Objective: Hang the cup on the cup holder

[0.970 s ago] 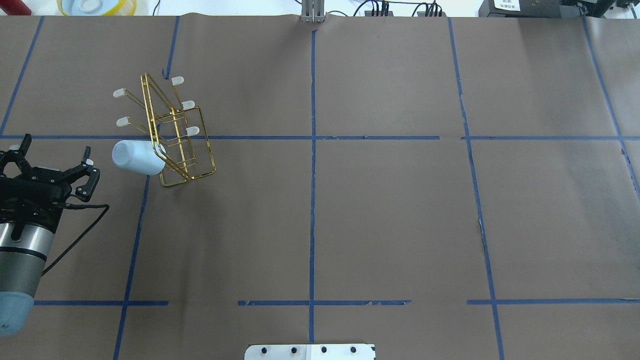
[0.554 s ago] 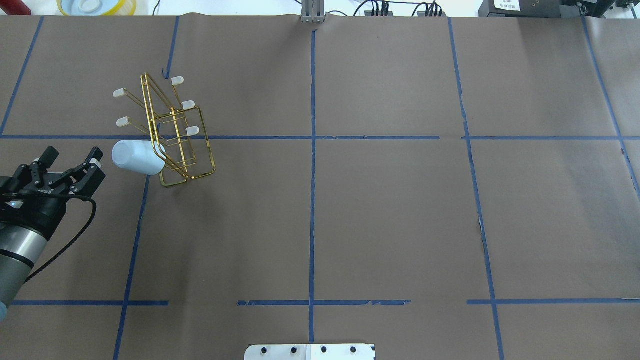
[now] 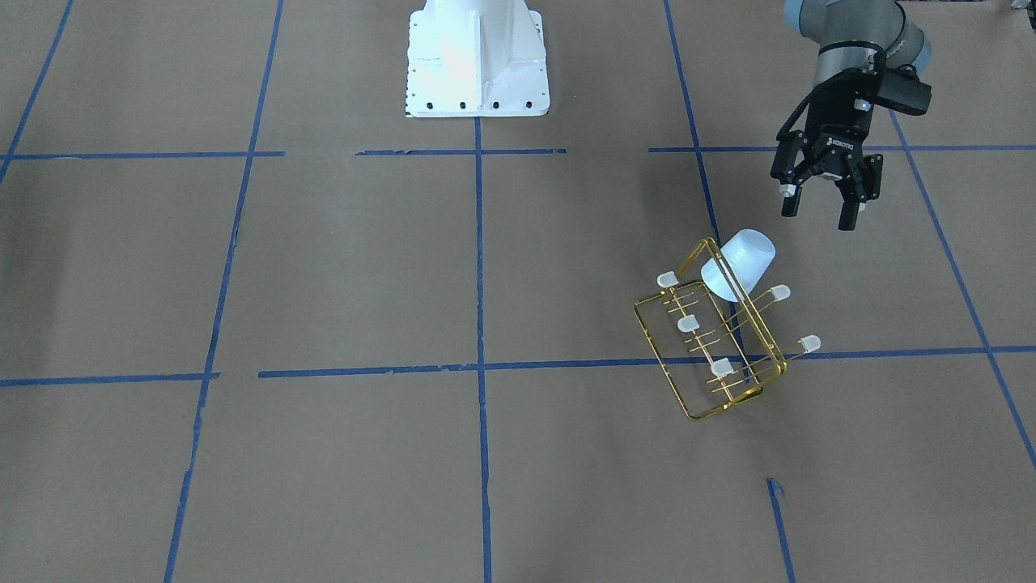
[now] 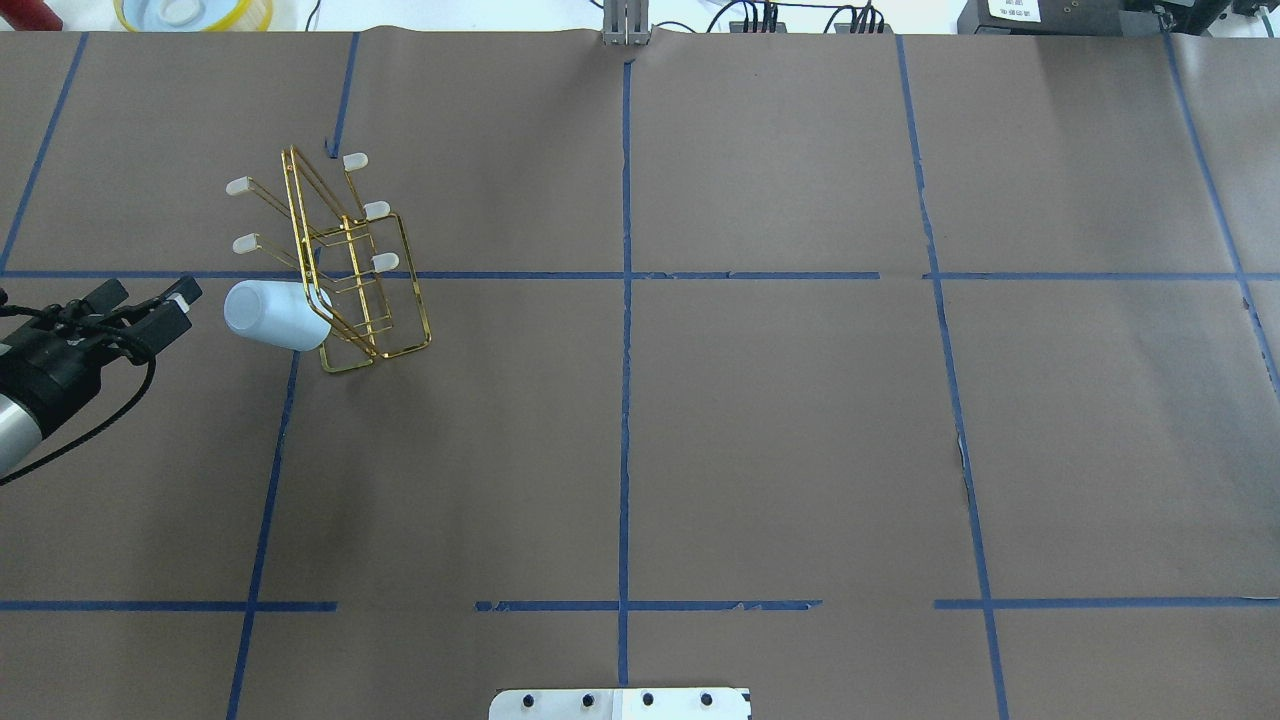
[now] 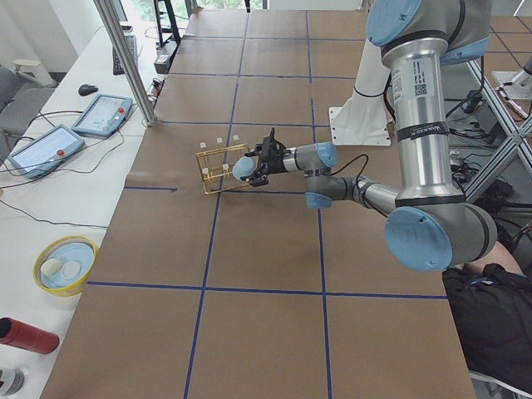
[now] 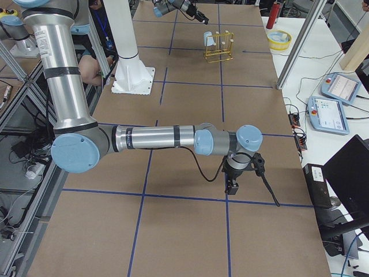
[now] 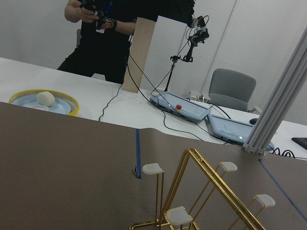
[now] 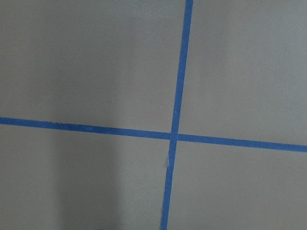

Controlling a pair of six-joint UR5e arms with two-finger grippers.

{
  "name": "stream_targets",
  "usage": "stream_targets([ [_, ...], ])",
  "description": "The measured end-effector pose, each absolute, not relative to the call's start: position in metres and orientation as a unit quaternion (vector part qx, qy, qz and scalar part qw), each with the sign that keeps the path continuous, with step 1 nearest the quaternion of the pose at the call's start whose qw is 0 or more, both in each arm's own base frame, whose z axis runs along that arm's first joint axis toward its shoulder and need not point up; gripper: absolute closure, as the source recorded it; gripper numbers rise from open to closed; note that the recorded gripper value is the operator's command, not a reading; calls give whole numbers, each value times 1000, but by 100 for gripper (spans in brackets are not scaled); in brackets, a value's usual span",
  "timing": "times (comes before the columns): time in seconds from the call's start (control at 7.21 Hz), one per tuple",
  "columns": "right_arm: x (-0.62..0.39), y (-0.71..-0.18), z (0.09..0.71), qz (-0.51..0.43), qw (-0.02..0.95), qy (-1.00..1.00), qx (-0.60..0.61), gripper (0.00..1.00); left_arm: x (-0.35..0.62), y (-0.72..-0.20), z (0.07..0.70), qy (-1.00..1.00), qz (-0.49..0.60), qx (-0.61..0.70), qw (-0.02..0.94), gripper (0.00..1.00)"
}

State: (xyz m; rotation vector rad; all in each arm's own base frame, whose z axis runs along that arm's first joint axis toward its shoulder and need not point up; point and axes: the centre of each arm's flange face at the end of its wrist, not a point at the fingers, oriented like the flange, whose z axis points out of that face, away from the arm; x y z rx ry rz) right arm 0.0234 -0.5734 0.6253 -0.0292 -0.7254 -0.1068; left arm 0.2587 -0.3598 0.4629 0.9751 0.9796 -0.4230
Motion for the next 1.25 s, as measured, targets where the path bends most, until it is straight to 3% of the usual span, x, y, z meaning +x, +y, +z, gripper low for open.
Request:
stream_targets([
  [0.83, 23, -573, 625, -52, 933, -355, -14, 0, 160, -423, 514, 405, -5, 264, 876, 0],
  [1.25, 23, -573, 625, -52, 933, -355, -14, 0, 97, -471, 525, 313, 104, 233, 915, 0],
])
